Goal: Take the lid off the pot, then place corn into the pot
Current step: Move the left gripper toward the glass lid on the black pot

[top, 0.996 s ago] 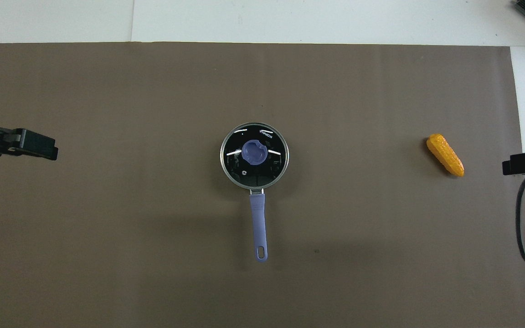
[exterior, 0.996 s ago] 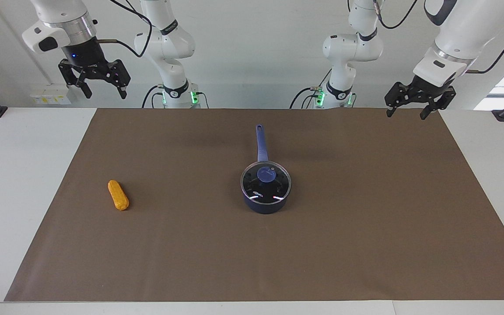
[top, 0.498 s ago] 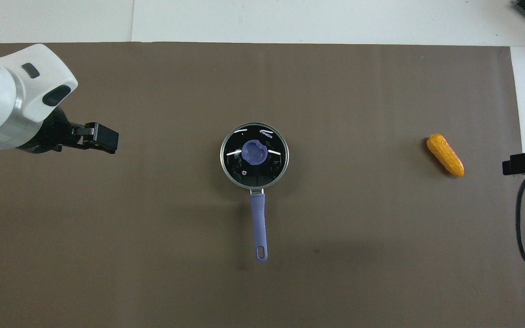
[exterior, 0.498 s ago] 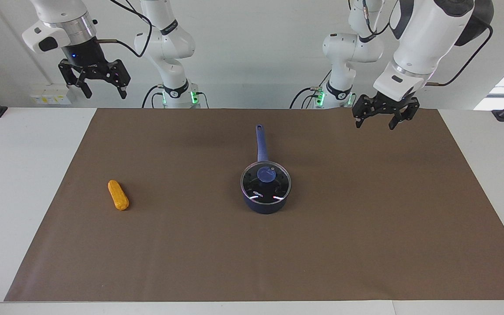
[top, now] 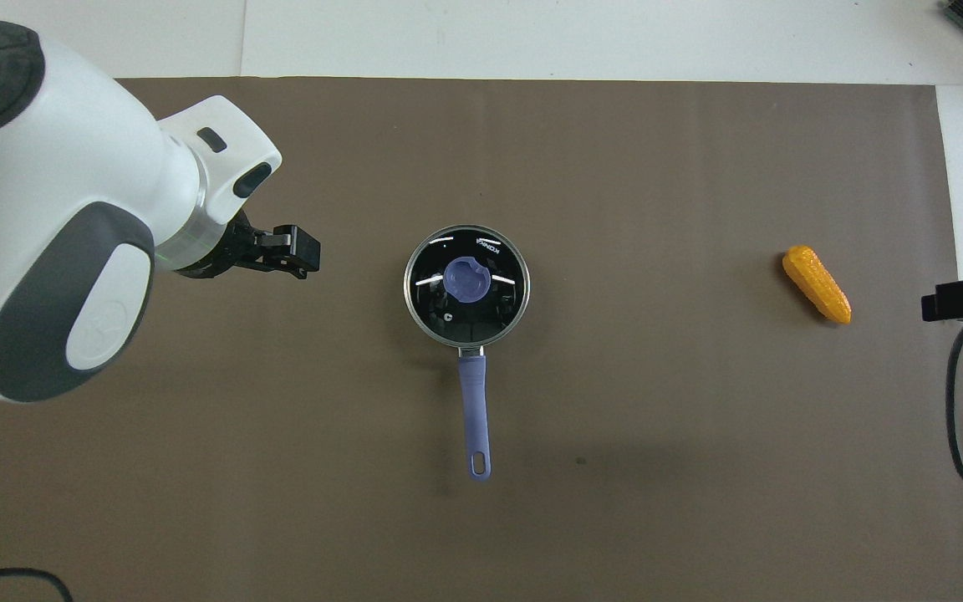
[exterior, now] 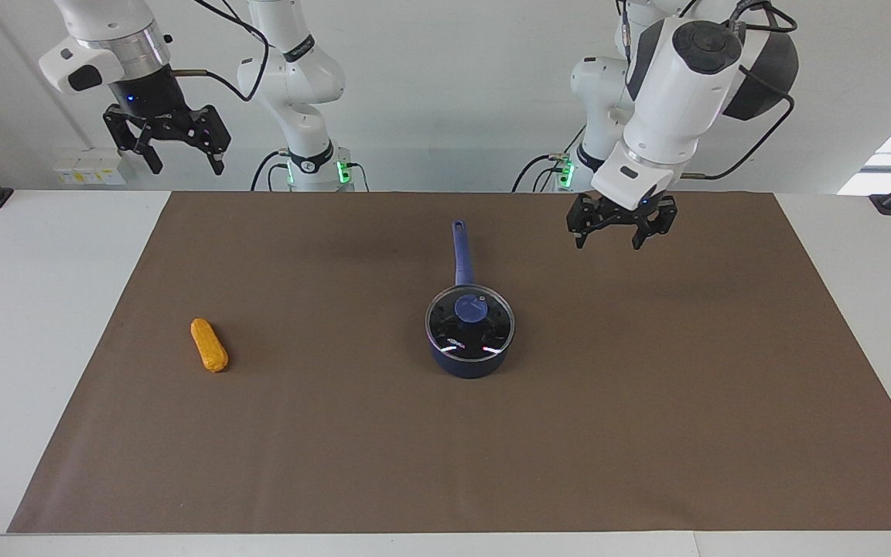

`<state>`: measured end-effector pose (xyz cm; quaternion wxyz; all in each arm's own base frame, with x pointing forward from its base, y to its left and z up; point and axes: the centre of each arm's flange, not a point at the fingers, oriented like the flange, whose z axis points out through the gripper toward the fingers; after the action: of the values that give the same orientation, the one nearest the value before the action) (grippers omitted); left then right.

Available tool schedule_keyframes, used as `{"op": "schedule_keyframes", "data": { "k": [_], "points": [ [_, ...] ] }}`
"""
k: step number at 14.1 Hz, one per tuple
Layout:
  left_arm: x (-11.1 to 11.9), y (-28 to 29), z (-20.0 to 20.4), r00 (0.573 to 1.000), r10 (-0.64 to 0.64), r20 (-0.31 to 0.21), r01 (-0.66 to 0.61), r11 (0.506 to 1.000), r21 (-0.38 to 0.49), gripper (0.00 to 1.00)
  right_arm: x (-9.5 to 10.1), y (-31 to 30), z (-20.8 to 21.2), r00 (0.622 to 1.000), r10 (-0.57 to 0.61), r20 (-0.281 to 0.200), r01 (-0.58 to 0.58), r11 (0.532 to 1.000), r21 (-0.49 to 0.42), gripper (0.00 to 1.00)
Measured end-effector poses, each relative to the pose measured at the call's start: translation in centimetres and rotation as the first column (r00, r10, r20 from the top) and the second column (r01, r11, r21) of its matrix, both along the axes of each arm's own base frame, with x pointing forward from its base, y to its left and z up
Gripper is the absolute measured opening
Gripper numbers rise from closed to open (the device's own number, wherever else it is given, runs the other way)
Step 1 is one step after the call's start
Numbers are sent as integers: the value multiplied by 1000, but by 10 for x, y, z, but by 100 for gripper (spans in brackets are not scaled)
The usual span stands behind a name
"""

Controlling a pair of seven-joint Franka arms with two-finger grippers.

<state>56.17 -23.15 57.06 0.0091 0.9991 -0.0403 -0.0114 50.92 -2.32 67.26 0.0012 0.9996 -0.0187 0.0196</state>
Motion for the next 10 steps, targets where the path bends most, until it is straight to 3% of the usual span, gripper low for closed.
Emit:
{"op": "schedule_keyframes", "data": {
  "k": [4, 10],
  "points": [
    [4, -34, -27, 1000, -12, 4, 12, 1000, -1, 100, 0, 0, 0, 1000, 0, 0, 0, 1000, 0, 100],
    [-4, -130, -100, 1000, 18, 11, -18, 999, 35, 100, 0, 0, 0, 1000, 0, 0, 0, 1000, 0, 100]
  ]
}}
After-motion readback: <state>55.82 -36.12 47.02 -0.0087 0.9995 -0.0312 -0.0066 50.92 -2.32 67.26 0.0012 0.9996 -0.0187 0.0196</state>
